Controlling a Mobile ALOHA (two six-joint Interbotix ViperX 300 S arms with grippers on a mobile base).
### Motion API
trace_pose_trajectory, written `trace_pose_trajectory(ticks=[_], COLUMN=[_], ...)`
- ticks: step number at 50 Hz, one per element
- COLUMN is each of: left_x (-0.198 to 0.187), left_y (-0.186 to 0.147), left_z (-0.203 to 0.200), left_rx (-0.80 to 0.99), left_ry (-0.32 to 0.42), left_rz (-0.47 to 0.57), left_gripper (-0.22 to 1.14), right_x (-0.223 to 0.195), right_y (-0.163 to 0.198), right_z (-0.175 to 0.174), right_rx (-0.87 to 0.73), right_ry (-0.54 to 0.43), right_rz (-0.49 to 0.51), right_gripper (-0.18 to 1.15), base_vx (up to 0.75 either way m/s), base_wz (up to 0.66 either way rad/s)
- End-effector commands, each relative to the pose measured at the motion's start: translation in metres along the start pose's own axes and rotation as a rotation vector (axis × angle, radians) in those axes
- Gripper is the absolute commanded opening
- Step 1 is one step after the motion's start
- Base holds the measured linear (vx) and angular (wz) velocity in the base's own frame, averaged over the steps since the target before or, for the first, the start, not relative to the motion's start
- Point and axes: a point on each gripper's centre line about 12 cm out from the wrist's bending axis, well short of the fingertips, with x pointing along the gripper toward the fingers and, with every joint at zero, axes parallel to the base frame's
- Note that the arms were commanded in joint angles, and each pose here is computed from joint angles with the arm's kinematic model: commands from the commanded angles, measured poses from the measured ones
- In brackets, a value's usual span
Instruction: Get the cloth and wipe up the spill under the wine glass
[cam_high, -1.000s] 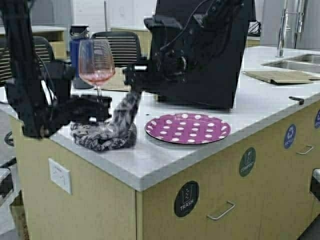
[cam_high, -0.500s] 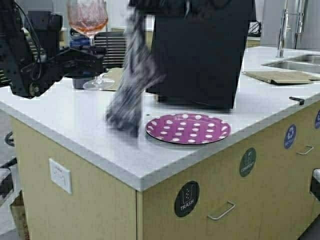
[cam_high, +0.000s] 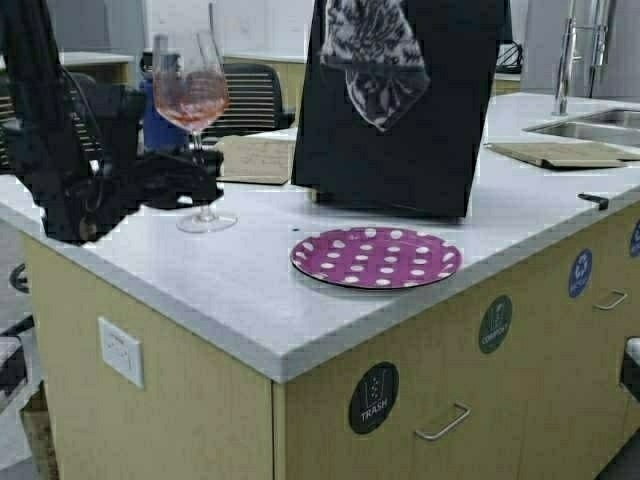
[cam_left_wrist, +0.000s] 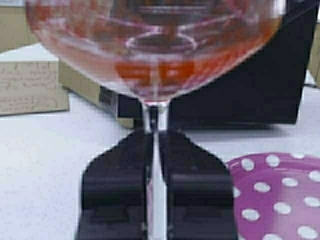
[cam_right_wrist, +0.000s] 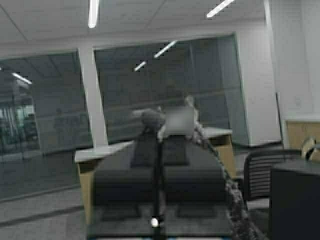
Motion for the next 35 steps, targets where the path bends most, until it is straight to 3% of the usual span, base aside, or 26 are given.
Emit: trace_pose_trajectory(ticks=[1, 28, 35], left_x=[0.013, 0.013, 0.013], left_y=[0.003, 0.004, 0.004], left_z=[-0.004, -0.059, -0.064], left_rx=[0.012, -0.002, 0.018], left_ry=[-0.035, 0.031, 0.037], left_rz=[-0.008, -0.015, -0.02], left_gripper=[0.11, 0.15, 0.27], right_x=[-0.008, -0.021, -0.024], right_y=[0.006, 0.007, 0.006], right_z=[0.039, 0.047, 0.043], right_rx=[-0.001, -0.031, -0.032], right_ry=[-0.091, -0.102, -0.089], right_rz=[0.015, 0.017, 0.015], right_gripper=[0.06, 0.06, 0.06], base_vx=[0.0, 0.0, 0.0], base_wz=[0.0, 0.0, 0.0])
